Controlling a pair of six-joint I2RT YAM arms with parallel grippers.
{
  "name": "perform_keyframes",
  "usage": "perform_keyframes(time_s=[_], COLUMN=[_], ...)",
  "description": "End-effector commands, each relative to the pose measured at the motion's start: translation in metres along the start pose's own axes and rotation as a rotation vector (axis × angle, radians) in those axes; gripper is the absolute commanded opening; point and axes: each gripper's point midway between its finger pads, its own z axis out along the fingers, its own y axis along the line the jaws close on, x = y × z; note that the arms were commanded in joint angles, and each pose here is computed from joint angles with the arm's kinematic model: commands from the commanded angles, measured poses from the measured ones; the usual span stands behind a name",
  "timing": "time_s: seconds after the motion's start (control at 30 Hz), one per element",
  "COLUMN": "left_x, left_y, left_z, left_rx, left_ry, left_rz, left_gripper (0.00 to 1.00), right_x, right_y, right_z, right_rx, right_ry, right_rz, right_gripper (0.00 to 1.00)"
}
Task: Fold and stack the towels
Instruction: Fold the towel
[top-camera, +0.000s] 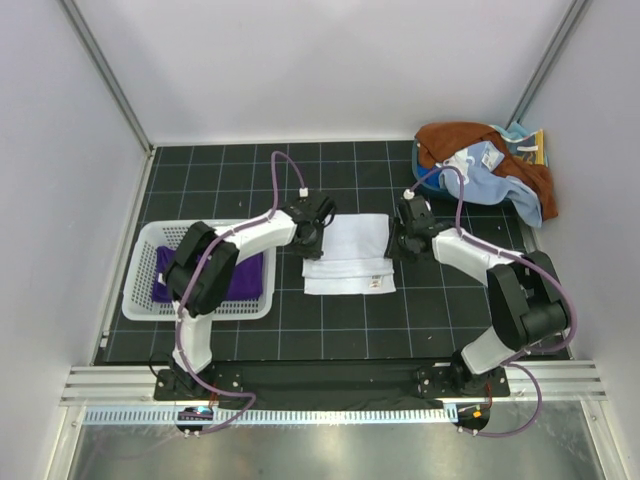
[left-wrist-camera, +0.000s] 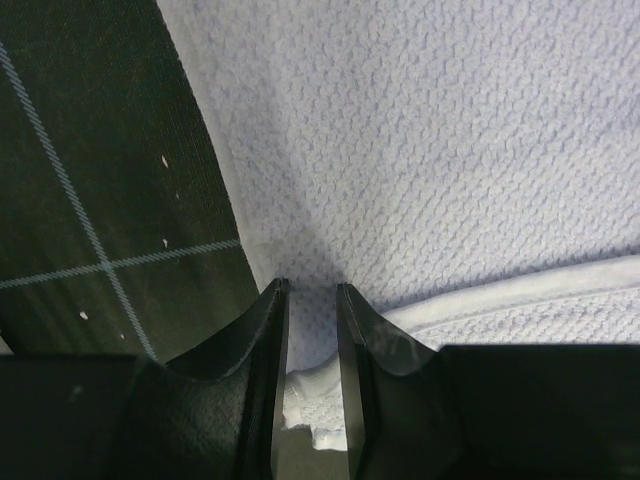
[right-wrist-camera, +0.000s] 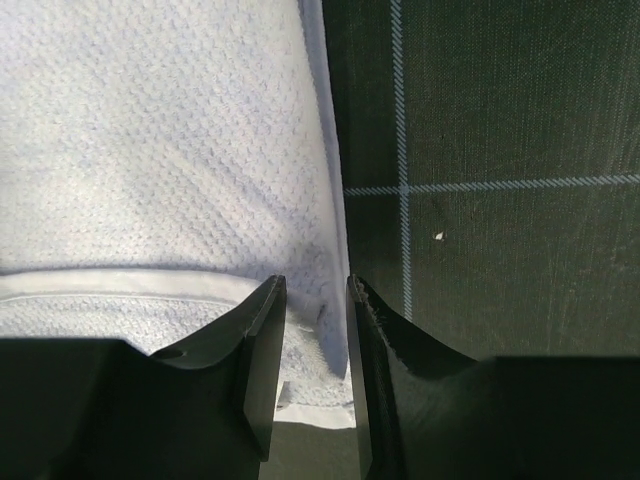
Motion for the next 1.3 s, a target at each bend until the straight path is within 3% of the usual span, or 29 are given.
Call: perform_keyframes(time_s=[0.0,0.73,1.27], left_x=[-0.007,0.037,0.065], left_y=[-0.011,-0.03,-0.02], left_z=[-0.023,-0.055,-0.04], left_rx=[0.063,0.17,0.148], left_ry=[-0.047,-0.049,-0.005], left_rz=[-0.012,0.029,0.032], left_gripper=[0.29,0.28,0.28], right_x=[-0.01,0.003,-0.023], right_y=[0.012,0.007,0.014], right_z=[-0.016,-0.05,-0.077], right_rx=[-0.059,-0.096,-0.097], right_ry=[-0.055,-0.097,-0.166], right_rz=[-0.001,-0.003,0.0], right_gripper=[0.37,0.37,0.38])
